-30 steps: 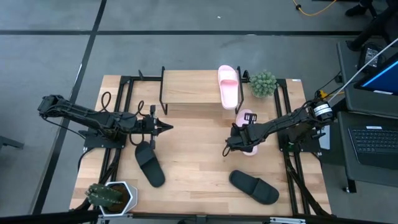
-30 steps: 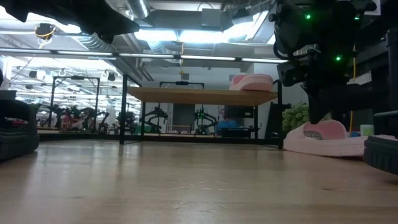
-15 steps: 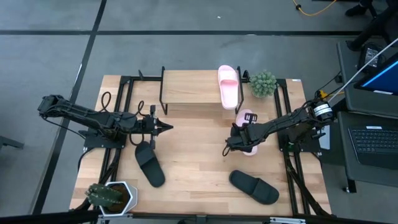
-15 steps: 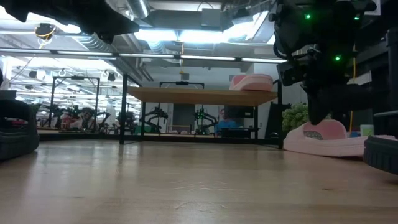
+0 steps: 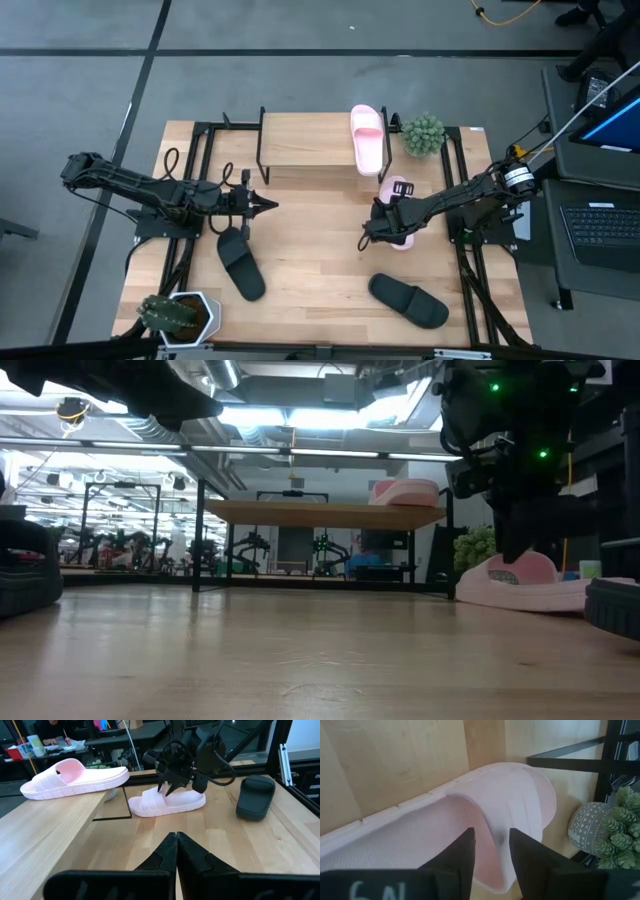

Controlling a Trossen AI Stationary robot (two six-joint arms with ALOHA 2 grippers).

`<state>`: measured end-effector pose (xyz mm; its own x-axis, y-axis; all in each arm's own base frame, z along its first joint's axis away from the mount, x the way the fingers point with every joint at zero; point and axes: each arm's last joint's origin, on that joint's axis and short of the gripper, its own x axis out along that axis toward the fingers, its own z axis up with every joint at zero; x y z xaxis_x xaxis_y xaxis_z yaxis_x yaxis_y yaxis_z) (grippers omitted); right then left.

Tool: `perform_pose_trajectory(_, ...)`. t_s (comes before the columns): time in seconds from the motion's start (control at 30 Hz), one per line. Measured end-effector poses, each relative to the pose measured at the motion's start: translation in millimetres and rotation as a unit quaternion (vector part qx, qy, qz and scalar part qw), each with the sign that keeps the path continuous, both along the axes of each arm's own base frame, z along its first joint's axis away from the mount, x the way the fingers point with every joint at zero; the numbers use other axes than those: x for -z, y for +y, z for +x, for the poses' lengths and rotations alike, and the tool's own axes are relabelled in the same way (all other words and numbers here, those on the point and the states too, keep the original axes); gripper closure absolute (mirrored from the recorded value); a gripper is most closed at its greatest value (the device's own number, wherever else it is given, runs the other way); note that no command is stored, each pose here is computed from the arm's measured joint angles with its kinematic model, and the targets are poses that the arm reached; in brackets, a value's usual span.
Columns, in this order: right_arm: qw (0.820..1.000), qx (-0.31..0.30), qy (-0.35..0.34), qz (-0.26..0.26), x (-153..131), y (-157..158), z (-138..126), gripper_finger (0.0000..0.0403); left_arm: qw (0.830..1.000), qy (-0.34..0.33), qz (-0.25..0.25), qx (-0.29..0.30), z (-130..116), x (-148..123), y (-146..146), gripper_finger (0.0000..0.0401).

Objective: Pick and place slides into the shelf
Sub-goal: Put the pink slide on the shelf

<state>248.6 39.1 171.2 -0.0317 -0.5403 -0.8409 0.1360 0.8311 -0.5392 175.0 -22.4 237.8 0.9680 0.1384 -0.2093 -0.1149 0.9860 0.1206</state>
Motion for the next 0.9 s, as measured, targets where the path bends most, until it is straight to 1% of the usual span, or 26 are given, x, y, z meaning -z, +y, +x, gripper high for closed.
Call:
perform_pose_trajectory(0.17, 1.0, 0.009, 0.0, 0.0, 0.1, -5.7, 1.1, 0.0291, 1.0, 0.0, 0.0, 0.0, 0.0, 0.0, 0.0, 0.0401)
perform_pose_trajectory(0.4, 1.0, 0.013, 0.007, 0.005, 0.2, -12.9, 2.1, 0.0292, 1.0, 0.0, 0.0, 0.0, 0.0, 0.0, 0.0, 0.0401)
perform_pose_trajectory(0.5, 1.0, 0.014, 0.01, 0.011, 0.4, -14.0, 2.2, 0.0301, 1.0, 0.0, 0.0, 0.0, 0.0, 0.0, -0.1, 0.0401)
perform_pose_trajectory(0.63, 1.0, 0.01, 0.011, 0.011, 0.4, -13.9, 2.4, 0.0329, 1.0, 0.0, 0.0, 0.0, 0.0, 0.0, 0.0, 0.0401)
perform_pose_trajectory(0.77, 1.0, 0.011, 0.009, 0.009, 0.4, -14.0, 2.7, 0.0385, 1.0, 0.0, 0.0, 0.0, 0.0, 0.0, 0.0, 0.0401)
perform_pose_trajectory(0.9, 1.0, 0.011, 0.008, 0.009, 0.3, -14.0, 2.7, 0.0392, 1.0, 0.0, 0.0, 0.0, 0.0, 0.0, 0.0, 0.0401)
